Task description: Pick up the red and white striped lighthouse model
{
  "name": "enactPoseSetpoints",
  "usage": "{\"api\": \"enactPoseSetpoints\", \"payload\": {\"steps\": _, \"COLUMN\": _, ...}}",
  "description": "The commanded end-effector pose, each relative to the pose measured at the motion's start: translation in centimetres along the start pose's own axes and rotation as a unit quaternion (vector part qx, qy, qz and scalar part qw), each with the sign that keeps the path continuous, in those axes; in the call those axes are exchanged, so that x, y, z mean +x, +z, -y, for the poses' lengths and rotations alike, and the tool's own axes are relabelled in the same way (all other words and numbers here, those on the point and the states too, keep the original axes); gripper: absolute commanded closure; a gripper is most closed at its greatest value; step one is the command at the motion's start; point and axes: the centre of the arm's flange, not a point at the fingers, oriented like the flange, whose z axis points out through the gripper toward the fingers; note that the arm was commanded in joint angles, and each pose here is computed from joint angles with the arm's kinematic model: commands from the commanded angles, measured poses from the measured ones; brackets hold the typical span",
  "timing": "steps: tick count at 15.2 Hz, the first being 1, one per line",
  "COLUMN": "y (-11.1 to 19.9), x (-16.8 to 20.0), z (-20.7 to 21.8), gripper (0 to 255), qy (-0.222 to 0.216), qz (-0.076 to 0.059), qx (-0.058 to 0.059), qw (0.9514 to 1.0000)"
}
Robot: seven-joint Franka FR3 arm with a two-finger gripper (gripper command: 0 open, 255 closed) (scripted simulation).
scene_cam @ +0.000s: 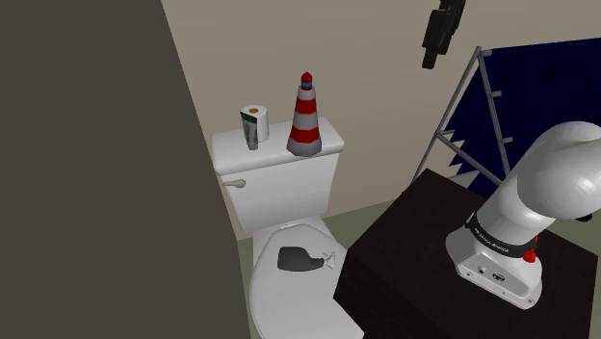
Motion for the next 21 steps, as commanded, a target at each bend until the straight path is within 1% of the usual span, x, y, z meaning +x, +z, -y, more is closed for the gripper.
{"api": "enactPoseSetpoints", "payload": {"steps": 1, "y": 0.0, "x": 0.0, "z": 0.0, "gripper": 0, "qy": 0.0, "qz": 0.0, "qx": 0.0, "qw": 1.0}}
{"api": "enactPoseSetpoints", "payload": {"steps": 11, "y": 3.0, "x": 13.0, "z": -1.2, "gripper": 0, "qy": -0.04, "qz": 0.008, "qx": -0.009, "qw": 0.9991}}
{"api": "enactPoseSetpoints", "payload": {"steps": 21, "y": 6.2, "x": 26.0, "z": -1.5, "gripper": 0, "qy": -0.08, "qz": 0.016, "qx": -0.018, "qw": 0.9965}}
